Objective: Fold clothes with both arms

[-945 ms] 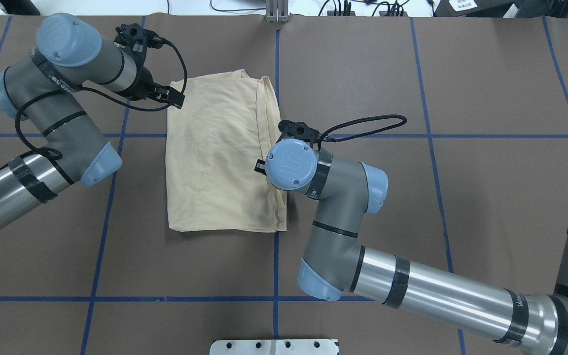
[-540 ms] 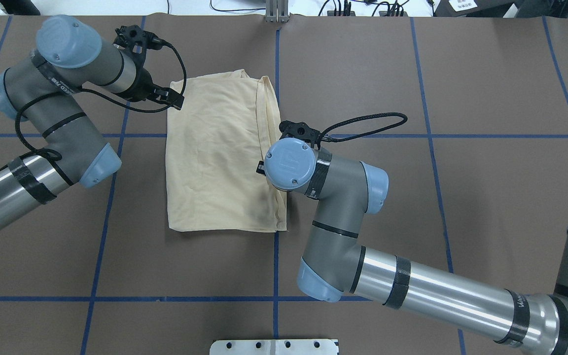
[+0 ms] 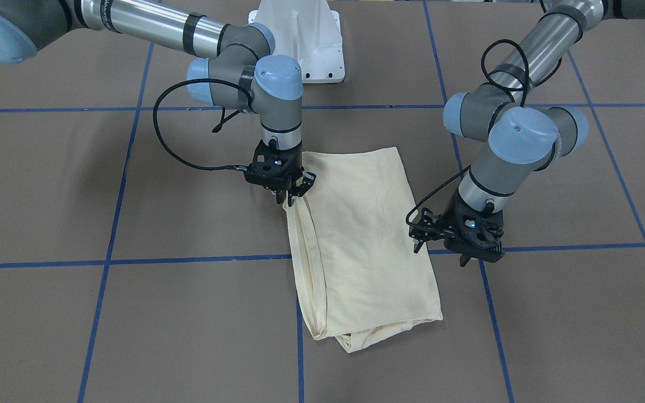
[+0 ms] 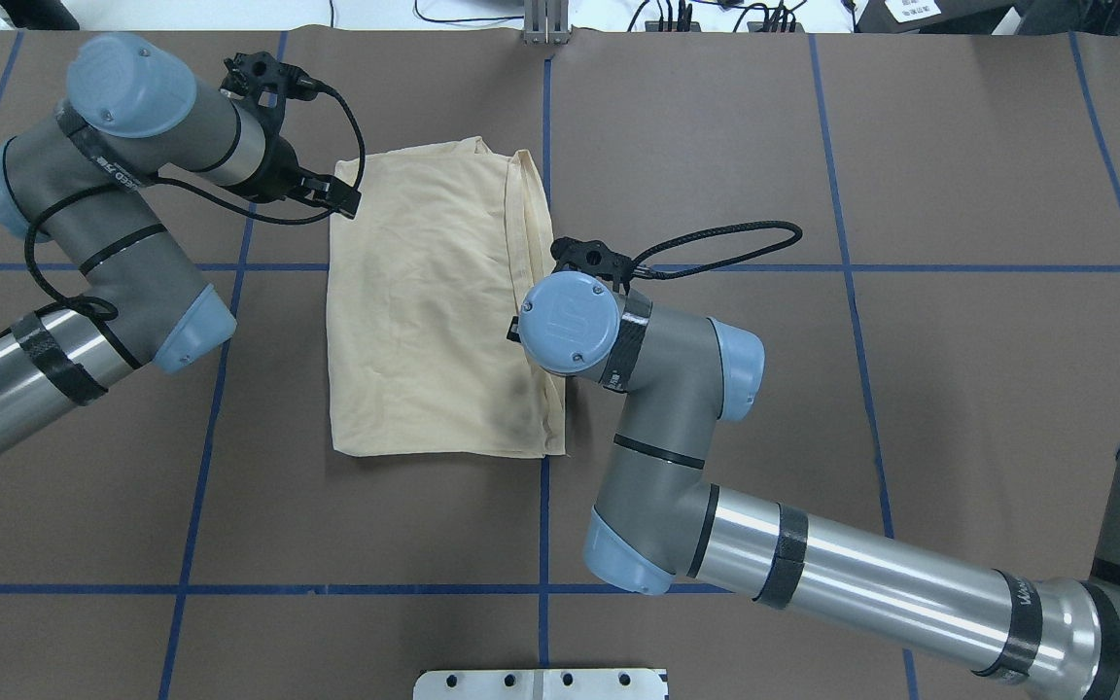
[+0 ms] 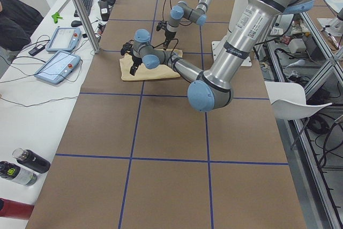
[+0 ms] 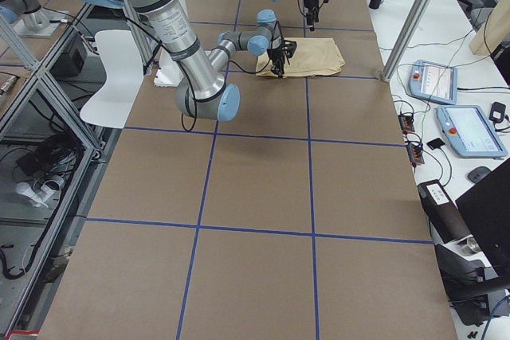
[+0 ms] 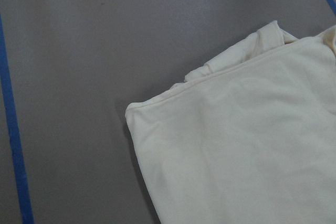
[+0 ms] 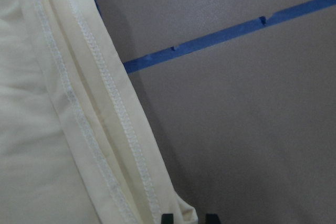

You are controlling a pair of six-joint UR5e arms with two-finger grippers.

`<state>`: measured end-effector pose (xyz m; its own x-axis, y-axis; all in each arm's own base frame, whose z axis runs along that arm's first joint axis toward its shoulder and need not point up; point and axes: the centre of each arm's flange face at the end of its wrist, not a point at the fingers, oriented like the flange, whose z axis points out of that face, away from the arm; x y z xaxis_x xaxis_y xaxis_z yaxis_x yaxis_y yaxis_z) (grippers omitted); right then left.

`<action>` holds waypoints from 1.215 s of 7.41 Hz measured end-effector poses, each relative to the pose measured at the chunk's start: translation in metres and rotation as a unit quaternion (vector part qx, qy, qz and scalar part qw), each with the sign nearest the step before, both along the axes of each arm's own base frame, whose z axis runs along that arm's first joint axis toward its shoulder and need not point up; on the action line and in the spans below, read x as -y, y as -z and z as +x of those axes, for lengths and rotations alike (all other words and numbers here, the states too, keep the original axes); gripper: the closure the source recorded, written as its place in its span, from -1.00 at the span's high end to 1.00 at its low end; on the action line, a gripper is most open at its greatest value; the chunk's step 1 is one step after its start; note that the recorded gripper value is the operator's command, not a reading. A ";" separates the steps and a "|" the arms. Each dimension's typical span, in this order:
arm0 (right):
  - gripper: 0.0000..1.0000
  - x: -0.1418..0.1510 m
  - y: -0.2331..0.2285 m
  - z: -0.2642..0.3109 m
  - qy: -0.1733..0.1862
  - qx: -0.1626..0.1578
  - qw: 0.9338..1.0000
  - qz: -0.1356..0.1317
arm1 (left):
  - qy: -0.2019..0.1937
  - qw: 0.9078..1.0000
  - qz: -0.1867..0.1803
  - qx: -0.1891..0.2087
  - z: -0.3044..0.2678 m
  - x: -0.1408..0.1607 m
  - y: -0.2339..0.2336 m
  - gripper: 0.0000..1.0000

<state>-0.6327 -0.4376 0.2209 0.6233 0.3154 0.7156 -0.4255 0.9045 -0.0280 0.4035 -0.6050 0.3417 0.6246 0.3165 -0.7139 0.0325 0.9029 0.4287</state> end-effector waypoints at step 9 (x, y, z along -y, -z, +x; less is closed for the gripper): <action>-1.00 0.001 0.001 -0.003 -0.009 0.005 1.000 -0.008 | -0.001 1.000 0.001 -0.001 0.001 -0.001 0.001 1.00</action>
<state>-0.6360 -0.4385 0.2197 0.6103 0.3389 0.7160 -0.4422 0.8957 -0.0469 0.4042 -0.6040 0.3410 0.6230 0.3186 -0.7144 0.0315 0.9023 0.4299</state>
